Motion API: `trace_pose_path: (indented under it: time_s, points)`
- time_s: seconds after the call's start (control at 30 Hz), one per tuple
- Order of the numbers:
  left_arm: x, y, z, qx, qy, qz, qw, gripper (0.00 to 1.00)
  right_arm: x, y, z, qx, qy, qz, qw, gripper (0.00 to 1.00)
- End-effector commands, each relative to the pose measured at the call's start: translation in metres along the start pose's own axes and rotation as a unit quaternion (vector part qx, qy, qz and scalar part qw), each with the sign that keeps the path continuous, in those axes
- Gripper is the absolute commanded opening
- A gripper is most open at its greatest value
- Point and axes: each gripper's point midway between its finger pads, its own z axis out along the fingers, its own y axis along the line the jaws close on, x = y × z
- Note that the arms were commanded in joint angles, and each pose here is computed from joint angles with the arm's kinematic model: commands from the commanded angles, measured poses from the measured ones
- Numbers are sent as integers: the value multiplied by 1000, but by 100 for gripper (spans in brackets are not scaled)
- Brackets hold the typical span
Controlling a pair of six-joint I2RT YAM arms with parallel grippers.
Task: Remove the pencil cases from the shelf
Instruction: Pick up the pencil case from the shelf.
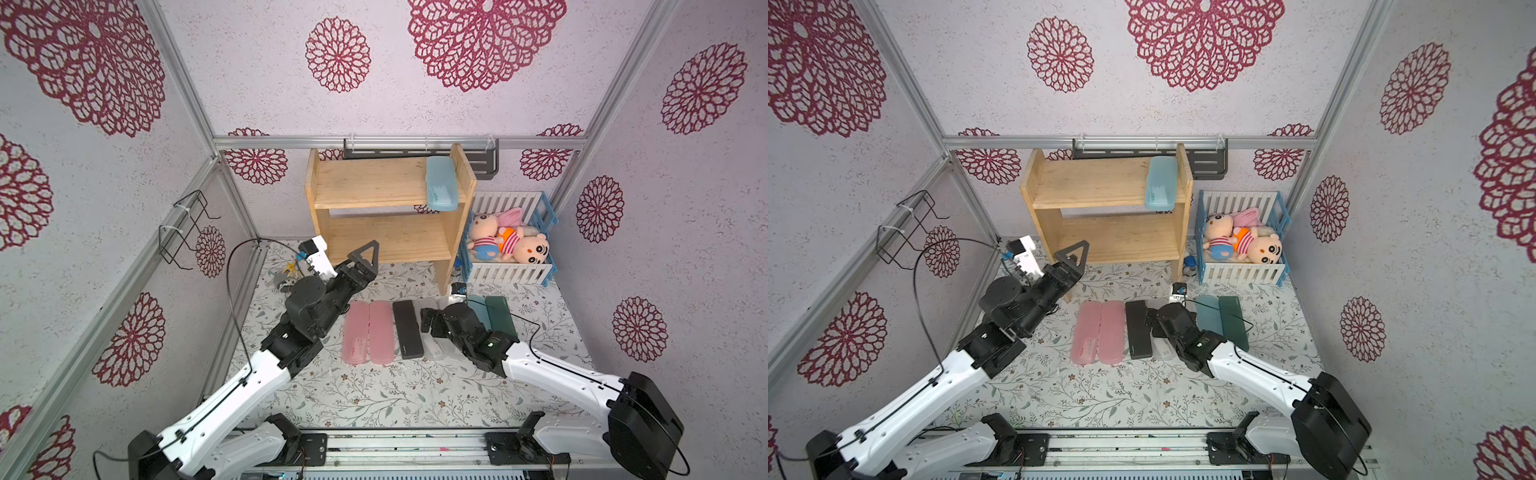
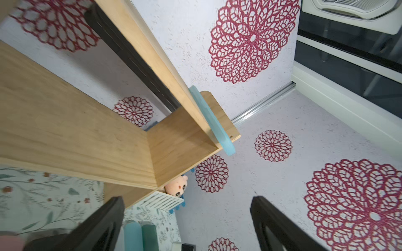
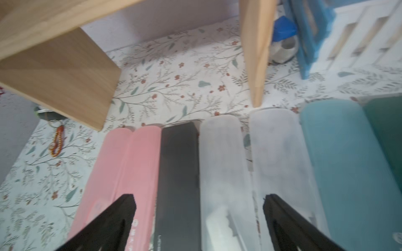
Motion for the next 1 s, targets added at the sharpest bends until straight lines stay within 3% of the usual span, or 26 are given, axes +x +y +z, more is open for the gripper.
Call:
trace_pose_path:
  time_s: [0.0, 0.33, 0.63, 0.97]
  points:
    - [1, -44, 28, 77, 13, -50, 996, 97, -19, -5, -13, -12, -27, 13, 999, 99]
    - [36, -65, 120, 128, 72, -125, 981, 97, -30, -30, -19, -9, -32, 28, 999, 99]
    - [47, -67, 159, 126, 83, -135, 979, 100, -42, -46, -19, -13, -37, 31, 999, 99]
    - [65, -70, 180, 127, 100, -137, 977, 80, -48, -54, -18, -18, -36, 37, 998, 99]
